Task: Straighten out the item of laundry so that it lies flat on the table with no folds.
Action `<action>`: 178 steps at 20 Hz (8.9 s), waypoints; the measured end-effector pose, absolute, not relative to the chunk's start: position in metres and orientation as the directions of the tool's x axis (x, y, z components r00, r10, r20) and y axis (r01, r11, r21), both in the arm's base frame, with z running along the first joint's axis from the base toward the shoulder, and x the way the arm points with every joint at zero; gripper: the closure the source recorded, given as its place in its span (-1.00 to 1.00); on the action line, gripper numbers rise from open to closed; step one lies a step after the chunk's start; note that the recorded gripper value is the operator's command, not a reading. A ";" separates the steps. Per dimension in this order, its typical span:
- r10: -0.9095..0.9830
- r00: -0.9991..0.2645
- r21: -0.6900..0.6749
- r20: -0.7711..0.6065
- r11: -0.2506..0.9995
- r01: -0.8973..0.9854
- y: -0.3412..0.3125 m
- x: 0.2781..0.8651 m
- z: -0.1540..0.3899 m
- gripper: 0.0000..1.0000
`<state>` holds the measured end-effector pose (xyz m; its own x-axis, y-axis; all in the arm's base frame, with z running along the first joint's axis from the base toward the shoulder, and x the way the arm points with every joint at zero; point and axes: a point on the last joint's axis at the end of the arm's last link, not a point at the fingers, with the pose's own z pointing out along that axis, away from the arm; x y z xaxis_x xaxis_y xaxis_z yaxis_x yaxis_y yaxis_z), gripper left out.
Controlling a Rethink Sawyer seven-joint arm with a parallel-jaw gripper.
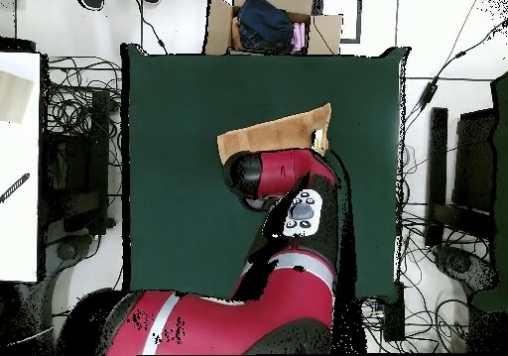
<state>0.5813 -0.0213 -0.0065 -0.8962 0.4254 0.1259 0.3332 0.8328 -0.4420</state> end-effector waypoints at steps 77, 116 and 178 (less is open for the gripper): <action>0.265 -0.947 -0.315 0.181 0.928 0.200 0.001 0.494 -0.049 -1.00; 0.098 -0.992 -0.492 0.075 0.869 0.048 -0.083 0.470 -0.032 -1.00; 0.467 -0.854 -0.159 0.230 0.883 0.441 -0.111 0.495 -0.053 -1.00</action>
